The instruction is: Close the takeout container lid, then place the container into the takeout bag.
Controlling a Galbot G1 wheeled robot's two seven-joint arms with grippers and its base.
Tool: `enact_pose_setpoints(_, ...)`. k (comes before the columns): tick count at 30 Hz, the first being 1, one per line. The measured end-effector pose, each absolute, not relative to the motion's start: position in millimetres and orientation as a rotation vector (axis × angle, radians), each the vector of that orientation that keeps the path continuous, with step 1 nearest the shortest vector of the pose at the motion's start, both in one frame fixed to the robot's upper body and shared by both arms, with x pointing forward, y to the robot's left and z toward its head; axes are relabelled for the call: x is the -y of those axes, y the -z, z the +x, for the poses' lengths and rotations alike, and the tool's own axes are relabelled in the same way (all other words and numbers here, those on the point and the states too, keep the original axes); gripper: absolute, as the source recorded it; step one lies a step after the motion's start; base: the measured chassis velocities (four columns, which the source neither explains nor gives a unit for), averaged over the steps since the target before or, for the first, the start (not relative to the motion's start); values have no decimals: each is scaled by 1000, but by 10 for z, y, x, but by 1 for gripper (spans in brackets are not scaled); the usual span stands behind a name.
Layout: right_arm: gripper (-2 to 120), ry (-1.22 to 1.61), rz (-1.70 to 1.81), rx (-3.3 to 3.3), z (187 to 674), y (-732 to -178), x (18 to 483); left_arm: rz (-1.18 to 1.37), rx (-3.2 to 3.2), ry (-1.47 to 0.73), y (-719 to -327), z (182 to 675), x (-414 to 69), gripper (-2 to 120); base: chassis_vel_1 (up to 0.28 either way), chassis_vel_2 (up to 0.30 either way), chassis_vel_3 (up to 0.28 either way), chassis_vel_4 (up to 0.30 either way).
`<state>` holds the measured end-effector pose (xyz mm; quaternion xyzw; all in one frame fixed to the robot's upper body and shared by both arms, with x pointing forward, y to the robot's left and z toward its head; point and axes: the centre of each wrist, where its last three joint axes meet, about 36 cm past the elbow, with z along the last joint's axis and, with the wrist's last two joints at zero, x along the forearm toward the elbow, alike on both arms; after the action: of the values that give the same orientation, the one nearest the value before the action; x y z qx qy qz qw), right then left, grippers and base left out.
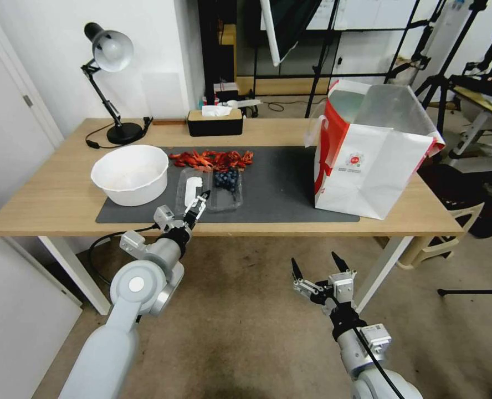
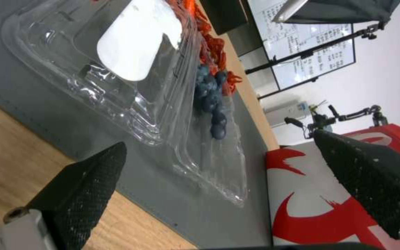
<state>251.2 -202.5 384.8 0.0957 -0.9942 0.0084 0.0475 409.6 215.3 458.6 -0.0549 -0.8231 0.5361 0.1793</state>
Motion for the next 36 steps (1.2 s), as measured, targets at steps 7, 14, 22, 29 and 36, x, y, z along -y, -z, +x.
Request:
enact_pose_setpoints(7, 100, -24, 282, 3032, 2514, -3840, 2030, -150, 2329, -1512, -4565, 4153, -2162, 100, 0, 0, 0, 0)
enact_pose_setpoints(14, 100, -28, 275, 3032, 2509, -3837, 2046, -137, 2327, -1516, -4539, 4234, -2175, 100, 0, 0, 0, 0)
enact_pose_setpoints(22, 100, -28, 276, 3027, 2496, -3832, 2038, -106, 2324, -1524, -4484, 4318, -2185, 100, 0, 0, 0, 0)
enact_pose_setpoints(29, 100, -32, 277, 3021, 2461, -3817, 2031, -69, 2360, -1544, -4462, 4389, -2182, 100, 0, 0, 0, 0)
enact_pose_setpoints(36, 100, -35, 281, 3019, 2445, -3809, 2021, -89, 2437, -1532, -4373, 4293, -2128, 100, 0, 0, 0, 0)
